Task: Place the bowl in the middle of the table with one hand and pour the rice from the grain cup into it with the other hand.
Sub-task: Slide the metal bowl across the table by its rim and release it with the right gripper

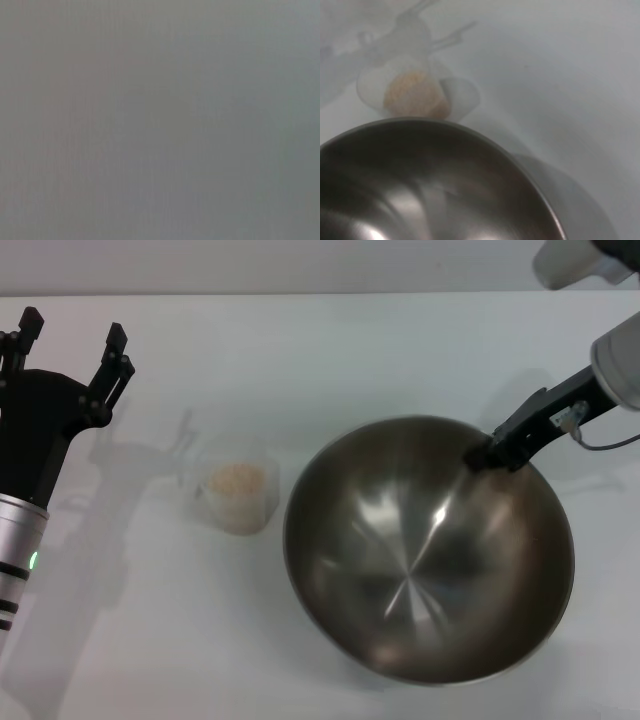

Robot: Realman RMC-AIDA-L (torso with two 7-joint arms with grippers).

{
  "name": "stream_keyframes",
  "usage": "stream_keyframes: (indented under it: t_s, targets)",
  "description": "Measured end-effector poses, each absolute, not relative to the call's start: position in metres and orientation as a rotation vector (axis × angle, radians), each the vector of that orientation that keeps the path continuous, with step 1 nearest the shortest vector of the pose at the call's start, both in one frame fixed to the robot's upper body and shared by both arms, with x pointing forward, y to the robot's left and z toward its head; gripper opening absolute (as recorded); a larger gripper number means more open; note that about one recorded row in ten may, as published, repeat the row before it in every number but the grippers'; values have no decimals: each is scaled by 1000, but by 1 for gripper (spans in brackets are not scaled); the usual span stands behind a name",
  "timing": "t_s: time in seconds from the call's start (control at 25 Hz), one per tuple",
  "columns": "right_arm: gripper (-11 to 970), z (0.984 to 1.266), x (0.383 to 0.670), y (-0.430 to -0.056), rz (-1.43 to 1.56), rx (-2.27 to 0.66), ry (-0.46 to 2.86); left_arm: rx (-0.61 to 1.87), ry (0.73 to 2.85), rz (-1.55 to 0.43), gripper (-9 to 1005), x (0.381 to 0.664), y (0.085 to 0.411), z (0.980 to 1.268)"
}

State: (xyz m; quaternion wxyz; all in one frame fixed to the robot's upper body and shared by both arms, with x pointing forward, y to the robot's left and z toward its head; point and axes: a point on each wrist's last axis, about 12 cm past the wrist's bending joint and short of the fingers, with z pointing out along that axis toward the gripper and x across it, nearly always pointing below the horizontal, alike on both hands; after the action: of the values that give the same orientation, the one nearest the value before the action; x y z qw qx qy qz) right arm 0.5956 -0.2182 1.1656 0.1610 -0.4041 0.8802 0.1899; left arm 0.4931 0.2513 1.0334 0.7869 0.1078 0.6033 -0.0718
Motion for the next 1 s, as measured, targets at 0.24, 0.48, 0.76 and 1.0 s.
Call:
stream_keyframes:
  t_s: [0.24, 0.48, 0.76, 1.0]
  targets:
    - [32, 1161, 597, -208, 537, -1193, 2527, 230, 1300, -154, 815, 492, 252, 1033]
    - [40, 1156, 601, -205, 492, -1204, 2548, 229, 1303, -155, 813, 490, 252, 1032]
    - [50, 1155, 602, -200, 453, -1225, 2553, 226, 1305, -154, 811, 489, 253, 1032]
    - [59, 1162, 601, -192, 408, -1284, 2507, 225, 1305, -153, 809, 489, 253, 1031]
